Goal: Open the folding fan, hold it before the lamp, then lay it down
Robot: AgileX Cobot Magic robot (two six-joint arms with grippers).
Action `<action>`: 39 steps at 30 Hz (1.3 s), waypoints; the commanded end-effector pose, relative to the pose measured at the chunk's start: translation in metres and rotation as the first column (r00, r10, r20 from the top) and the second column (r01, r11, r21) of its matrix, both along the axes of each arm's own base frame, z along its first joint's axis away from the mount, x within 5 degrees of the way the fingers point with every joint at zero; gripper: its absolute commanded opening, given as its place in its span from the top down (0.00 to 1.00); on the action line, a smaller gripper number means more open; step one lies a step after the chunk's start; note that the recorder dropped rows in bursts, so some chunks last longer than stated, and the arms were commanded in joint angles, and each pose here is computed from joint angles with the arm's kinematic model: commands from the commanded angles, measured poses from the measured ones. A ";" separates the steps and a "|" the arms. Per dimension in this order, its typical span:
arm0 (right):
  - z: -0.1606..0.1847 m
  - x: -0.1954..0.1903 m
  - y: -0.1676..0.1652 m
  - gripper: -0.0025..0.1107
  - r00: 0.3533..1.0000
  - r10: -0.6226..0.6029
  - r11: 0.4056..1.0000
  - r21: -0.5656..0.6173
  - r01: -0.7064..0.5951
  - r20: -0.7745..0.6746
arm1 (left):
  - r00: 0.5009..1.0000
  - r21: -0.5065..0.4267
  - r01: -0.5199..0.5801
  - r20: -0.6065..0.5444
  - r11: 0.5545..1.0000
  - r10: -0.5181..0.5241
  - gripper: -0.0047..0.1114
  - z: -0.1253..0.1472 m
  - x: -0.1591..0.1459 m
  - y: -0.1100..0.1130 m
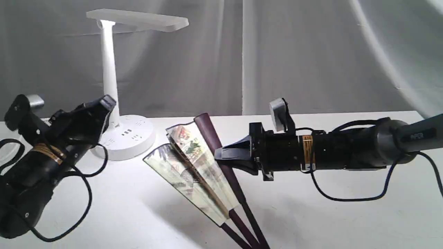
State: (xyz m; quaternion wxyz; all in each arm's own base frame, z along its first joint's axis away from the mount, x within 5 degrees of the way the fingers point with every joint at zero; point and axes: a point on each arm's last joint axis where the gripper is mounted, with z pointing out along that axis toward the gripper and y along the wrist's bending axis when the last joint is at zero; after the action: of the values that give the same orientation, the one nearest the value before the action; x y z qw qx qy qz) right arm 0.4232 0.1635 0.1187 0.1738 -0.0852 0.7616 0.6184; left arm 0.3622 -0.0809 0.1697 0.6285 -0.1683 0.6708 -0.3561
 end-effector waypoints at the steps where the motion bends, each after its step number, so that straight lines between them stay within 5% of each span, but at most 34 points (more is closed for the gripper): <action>1: 0.007 0.000 -0.002 0.98 1.000 -0.008 1.000 0.027 0.008 0.013 | 0.990 -0.117 -0.014 -0.139 0.993 -0.003 0.96 -0.016 0.004 0.019; 8: 0.007 0.000 -0.002 0.98 1.000 -0.008 1.000 0.027 0.008 0.013 | 0.972 -0.402 0.053 -0.191 0.914 -0.140 0.96 -0.059 0.008 0.053; 12: 0.007 0.000 -0.002 0.98 1.000 -0.008 1.000 0.027 0.008 0.013 | 0.930 -0.494 0.100 -0.262 0.863 -0.258 0.96 -0.088 0.020 0.054; 19: 0.007 0.000 -0.002 0.98 1.000 -0.006 1.000 0.024 0.005 0.016 | 0.796 -0.725 0.091 -0.360 0.683 -0.487 0.96 -0.134 0.042 0.042; 26: 0.007 0.000 -0.002 0.98 1.000 -0.011 1.000 0.029 0.011 0.015 | 0.801 -0.645 0.166 -0.353 0.746 -0.483 0.96 -0.148 0.046 0.041; 39: 0.008 0.005 -0.003 0.98 0.998 -0.066 0.997 0.043 0.066 0.003 | 0.757 -0.632 0.233 -0.360 0.739 -0.546 0.93 -0.151 0.040 0.013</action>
State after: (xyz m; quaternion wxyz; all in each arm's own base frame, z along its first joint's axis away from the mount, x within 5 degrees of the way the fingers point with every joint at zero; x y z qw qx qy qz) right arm 0.4261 0.1633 0.1207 0.1844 -0.0701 0.7560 0.6241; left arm 0.4134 -0.0579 0.0442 0.2953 -0.2793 0.6581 -0.6338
